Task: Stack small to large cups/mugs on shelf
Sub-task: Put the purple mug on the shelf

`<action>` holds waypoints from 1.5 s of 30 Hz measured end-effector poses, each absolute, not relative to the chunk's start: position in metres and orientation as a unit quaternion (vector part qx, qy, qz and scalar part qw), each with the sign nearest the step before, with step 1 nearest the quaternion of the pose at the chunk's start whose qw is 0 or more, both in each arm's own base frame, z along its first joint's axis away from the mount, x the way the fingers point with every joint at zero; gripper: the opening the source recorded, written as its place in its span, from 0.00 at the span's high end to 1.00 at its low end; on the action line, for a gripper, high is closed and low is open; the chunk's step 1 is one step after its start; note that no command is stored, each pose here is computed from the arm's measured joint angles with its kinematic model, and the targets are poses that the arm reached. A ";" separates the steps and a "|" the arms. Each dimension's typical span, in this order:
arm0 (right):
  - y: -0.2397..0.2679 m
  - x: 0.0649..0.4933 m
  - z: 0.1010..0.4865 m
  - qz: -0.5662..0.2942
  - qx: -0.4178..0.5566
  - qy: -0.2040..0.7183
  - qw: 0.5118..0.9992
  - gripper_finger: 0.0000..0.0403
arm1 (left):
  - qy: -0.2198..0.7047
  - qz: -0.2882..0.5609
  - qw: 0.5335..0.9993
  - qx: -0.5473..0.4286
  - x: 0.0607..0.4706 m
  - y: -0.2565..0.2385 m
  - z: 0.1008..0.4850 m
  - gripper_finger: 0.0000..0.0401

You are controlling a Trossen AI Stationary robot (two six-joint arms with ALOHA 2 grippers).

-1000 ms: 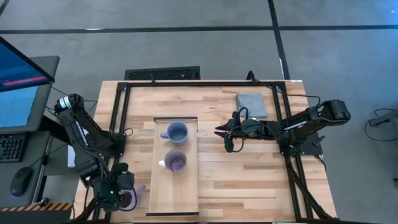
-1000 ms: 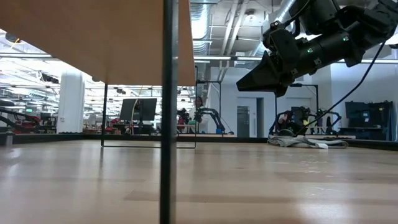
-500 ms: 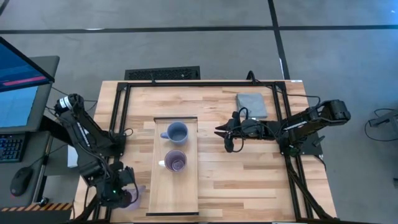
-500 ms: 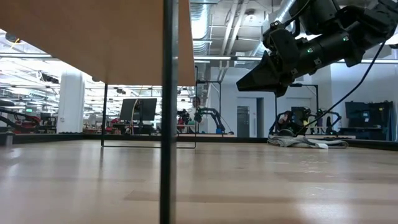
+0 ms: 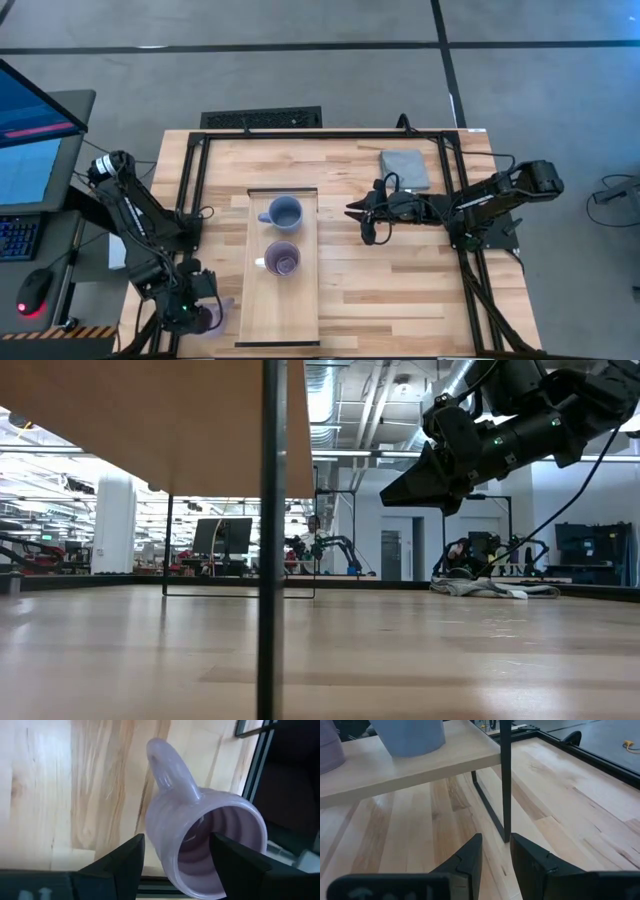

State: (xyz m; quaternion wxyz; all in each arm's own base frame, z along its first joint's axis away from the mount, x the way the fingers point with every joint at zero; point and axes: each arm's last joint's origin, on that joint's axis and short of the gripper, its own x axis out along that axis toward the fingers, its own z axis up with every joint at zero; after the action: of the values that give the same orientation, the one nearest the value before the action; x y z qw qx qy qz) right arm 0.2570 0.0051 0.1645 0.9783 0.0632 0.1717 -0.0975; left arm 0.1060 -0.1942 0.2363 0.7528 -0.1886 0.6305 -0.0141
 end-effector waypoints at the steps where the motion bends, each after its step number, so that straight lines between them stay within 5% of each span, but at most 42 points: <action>1: 0.005 0.257 0.164 -0.098 0.063 0.172 0.978 0.70 | 0.630 -0.021 0.755 -0.181 0.106 -0.194 0.236 0.46; 12: 0.005 0.257 0.164 -0.098 0.063 0.172 0.978 0.70 | 0.604 -0.078 0.789 -0.086 0.108 -0.193 0.236 0.46; 32: 0.005 0.257 0.165 -0.097 0.063 0.171 0.978 0.70 | 0.634 -0.061 0.767 -0.083 0.110 -0.201 0.224 0.48; 37: 0.005 0.257 0.165 -0.097 0.064 0.168 0.979 0.70 | 0.638 -0.032 0.762 -0.105 0.111 -0.199 0.223 0.60; 45: 0.005 0.257 0.165 -0.097 0.064 0.168 0.979 0.70 | 0.638 -0.028 0.762 -0.103 0.116 -0.195 0.223 0.92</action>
State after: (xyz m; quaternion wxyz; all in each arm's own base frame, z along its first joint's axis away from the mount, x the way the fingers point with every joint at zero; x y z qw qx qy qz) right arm 0.2574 0.0051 0.1652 0.9790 0.0637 0.1676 -0.0972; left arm 0.1156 -0.1951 0.2230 0.7623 -0.1029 0.6384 -0.0276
